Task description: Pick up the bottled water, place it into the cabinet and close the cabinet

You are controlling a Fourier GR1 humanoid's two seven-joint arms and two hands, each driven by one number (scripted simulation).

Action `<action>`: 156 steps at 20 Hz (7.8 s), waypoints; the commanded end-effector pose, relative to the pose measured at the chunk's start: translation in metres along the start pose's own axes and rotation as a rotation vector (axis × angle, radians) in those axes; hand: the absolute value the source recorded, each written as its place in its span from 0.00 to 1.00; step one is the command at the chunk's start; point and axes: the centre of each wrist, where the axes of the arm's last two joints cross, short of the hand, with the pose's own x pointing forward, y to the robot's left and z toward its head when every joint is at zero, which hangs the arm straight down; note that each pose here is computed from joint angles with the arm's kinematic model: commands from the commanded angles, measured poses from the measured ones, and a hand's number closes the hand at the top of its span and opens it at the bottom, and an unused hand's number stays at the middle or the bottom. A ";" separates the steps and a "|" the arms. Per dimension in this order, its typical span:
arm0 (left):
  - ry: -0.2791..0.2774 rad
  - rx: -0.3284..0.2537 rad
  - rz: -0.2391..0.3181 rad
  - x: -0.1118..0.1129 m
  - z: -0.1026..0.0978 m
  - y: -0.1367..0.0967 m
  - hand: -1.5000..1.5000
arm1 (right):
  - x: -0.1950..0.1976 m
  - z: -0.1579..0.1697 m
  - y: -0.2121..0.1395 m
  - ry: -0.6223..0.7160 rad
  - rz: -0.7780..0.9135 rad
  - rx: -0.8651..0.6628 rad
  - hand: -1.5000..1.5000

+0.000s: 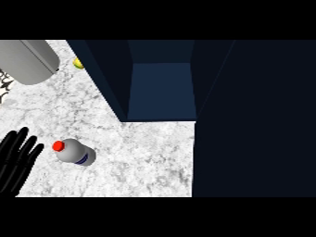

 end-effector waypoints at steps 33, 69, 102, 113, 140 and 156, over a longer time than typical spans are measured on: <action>0.155 0.049 -0.077 -0.198 -0.081 0.069 0.00 | 0.036 0.038 0.002 -0.100 -0.093 0.070 0.00; -0.068 0.155 0.371 -0.275 -0.088 0.080 1.00 | 0.049 0.046 -0.011 -0.092 -0.041 0.070 0.00; -0.175 -0.009 0.205 -0.147 -0.168 -0.088 1.00 | 0.049 0.066 -0.023 -0.093 -0.049 0.042 0.00; -0.130 0.090 0.019 -0.120 -0.217 -0.130 1.00 | 0.033 0.059 -0.037 -0.096 -0.089 0.049 0.00; -0.131 0.292 -0.186 -0.104 -0.256 -0.126 0.00 | 0.027 0.050 -0.045 -0.110 -0.099 0.123 0.00; -0.179 0.192 -0.184 -0.083 -0.308 -0.128 0.00 | 0.023 0.048 -0.045 -0.138 -0.109 0.119 0.00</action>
